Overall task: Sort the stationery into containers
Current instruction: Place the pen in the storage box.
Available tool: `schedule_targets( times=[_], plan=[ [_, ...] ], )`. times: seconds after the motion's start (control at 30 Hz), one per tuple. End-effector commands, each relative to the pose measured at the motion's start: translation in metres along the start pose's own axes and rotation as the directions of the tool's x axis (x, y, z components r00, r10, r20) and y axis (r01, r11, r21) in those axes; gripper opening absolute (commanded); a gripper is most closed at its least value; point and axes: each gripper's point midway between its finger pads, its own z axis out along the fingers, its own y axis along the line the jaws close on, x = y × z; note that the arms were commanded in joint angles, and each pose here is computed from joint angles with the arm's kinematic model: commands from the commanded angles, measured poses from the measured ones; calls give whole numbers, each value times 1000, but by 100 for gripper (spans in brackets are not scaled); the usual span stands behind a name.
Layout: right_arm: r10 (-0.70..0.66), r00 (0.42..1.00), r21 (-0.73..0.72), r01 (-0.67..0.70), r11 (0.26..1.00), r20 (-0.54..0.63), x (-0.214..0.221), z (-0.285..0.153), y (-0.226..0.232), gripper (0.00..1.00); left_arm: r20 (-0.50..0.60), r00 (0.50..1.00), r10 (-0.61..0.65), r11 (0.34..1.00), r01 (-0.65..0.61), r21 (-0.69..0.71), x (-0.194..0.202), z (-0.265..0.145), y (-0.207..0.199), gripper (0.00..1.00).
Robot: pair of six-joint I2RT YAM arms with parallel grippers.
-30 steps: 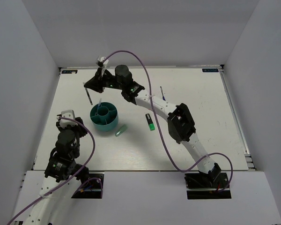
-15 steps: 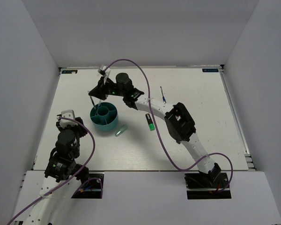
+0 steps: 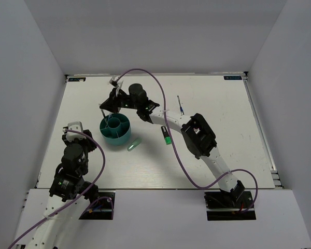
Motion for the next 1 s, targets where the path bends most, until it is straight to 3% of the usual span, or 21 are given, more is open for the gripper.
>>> schedule_targets(
  times=[0.0, 0.13, 0.3, 0.4, 0.63, 0.97],
  plan=[
    [-47, 996, -8, 47, 999, 74, -32, -3, 10, 2, 4, 1000, 0, 1000, 0, -3, 0, 0, 1, 62],
    [-39, 998, -23, 40, 999, 51, -22, -3, 12, 18, 0, 1000, 4, 1000, -4, -2, 1, 1, 1, 62],
    [-48, 998, -45, 50, 998, 40, -22, -7, 17, 47, -3, 1000, 4, 1000, -4, 3, 1, 1, -1, 62],
    [-58, 998, -55, 60, 997, 40, -27, -9, 23, 56, -6, 1000, 3, 1000, -3, 5, 2, 1, -1, 62],
    [-79, 996, -57, 81, 995, 38, -33, -15, 27, 60, -10, 1000, 5, 1000, -5, 4, 3, 1, -1, 62],
    [-149, 985, -100, 157, 982, 85, -85, -38, 52, 60, -14, 1000, 10, 1000, -10, 15, 5, 3, -4, 64]
  ],
)
